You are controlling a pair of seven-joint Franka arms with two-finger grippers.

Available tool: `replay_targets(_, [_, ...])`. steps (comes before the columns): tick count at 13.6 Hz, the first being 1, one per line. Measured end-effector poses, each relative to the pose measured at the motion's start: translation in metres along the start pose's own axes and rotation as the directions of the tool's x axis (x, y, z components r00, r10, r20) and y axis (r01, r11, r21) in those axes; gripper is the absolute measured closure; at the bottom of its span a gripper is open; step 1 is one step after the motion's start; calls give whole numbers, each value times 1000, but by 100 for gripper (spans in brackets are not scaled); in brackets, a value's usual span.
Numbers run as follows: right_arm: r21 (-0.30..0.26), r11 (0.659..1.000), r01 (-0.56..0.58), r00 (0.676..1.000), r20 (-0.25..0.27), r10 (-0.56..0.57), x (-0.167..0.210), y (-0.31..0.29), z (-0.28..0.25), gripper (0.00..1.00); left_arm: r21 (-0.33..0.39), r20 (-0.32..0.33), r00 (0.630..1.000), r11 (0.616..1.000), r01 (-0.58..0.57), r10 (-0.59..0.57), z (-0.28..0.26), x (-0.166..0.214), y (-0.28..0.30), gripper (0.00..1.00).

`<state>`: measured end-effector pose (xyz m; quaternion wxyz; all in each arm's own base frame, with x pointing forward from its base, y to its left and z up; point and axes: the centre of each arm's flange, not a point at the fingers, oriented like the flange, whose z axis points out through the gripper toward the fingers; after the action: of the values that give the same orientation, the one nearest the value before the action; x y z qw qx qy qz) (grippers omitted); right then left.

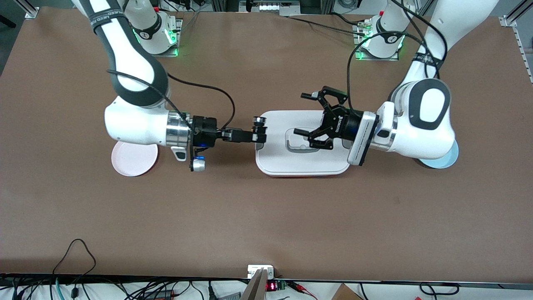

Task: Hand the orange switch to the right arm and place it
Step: 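Open the left gripper and pull back while the right gripper withdraws, then lower the switch onto the white plate with the right gripper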

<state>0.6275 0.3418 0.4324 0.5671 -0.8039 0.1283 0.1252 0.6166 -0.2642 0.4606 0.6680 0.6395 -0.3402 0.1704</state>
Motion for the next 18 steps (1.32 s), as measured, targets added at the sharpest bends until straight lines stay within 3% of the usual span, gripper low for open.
replay_targets(3, [-153,984,90,994,82,-78,3,1,-29,67,73,115,984,989,129,-137,-7,4,22,0])
replay_targets(5, [-282,946,158,983,139,-123,4,4,-49,67,164,219,940,959,230,-263,-8,3,41,0])
replay_targets(7, [-428,876,223,970,187,-156,5,8,-71,67,293,325,873,916,273,-364,-14,6,60,0])
replay_targets(9, [-565,781,264,961,221,-165,7,13,-98,67,464,390,773,832,303,-500,-32,10,75,0])
replay_targets(11, [-669,682,295,954,244,-173,9,14,-127,67,639,398,665,711,294,-632,-53,10,87,0])
replay_targets(13, [-743,563,361,932,294,-211,8,16,-154,67,783,347,579,568,255,-738,-72,6,89,0])
replay_targets(15, [-780,459,425,905,352,-239,13,23,-180,67,880,266,507,421,220,-820,-87,-3,85,0])
replay_targets(18, [-814,322,484,870,407,-278,27,40,-209,67,980,74,450,149,134,-890,-113,-10,78,0])
